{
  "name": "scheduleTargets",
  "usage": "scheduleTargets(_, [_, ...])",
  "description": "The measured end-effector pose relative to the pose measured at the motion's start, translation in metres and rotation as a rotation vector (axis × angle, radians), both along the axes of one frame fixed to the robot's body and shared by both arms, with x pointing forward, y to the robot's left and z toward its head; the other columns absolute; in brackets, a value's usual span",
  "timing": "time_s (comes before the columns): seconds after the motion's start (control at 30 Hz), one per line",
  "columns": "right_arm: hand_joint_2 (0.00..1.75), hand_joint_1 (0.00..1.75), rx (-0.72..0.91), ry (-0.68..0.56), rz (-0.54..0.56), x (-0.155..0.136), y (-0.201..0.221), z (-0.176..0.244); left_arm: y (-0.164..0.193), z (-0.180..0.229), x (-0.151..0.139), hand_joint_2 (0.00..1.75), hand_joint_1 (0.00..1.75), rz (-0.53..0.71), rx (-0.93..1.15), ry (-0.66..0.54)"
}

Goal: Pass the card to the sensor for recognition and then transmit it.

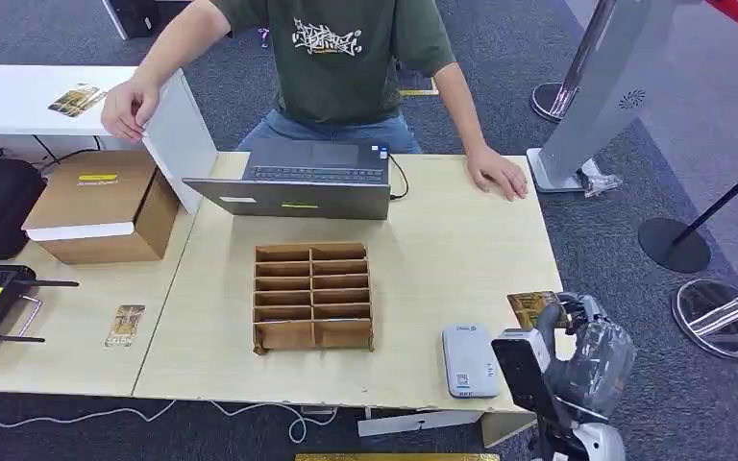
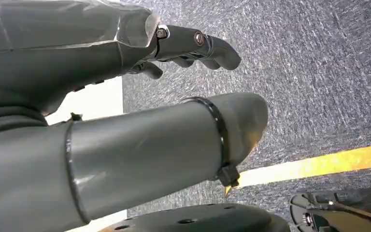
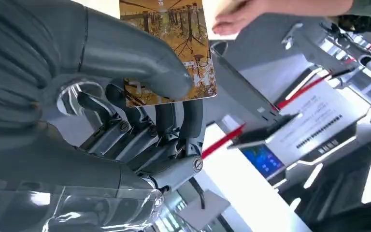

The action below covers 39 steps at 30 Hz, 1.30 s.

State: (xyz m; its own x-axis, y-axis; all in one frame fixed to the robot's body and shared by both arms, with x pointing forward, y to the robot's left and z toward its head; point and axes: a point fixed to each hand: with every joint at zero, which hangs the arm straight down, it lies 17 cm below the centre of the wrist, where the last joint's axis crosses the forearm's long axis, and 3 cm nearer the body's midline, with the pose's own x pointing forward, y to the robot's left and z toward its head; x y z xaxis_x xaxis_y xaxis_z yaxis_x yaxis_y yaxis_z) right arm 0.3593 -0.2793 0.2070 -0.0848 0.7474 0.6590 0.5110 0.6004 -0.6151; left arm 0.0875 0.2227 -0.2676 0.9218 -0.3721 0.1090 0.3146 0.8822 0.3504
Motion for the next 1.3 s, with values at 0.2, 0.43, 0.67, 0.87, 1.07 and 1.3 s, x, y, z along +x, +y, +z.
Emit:
scheduleTargets(0.2, [1.75,1.75,-0.212,-0.036,-0.059,-0.006,0.006,0.017,0.000,0.000,0.001,0.00,0.00,-0.018,0.004,-0.003])
scheduleTargets(0.43, [1.75,1.75,-0.430,-0.064,-0.116,-0.009,0.021,0.032,0.000,0.001,0.003,0.00,0.00,-0.028,0.005,-0.007])
scheduleTargets(0.67, [1.75,1.75,-0.437,-0.109,-0.108,-0.003,0.028,0.046,-0.001,0.001,0.005,0.00,0.00,-0.032,0.002,-0.015])
scheduleTargets(0.87, [1.75,1.75,-0.471,-0.156,-0.069,0.007,0.040,0.056,-0.001,0.001,0.006,0.00,0.00,-0.035,-0.001,-0.018])
scheduleTargets(1.07, [1.75,1.75,-0.491,-0.207,-0.033,0.017,0.055,0.069,-0.002,0.001,0.007,0.00,0.00,-0.042,-0.003,-0.025])
scheduleTargets(1.3, [1.75,1.75,-0.502,-0.252,0.002,0.031,0.073,0.083,-0.003,0.002,0.010,0.00,0.00,-0.056,-0.003,-0.035])
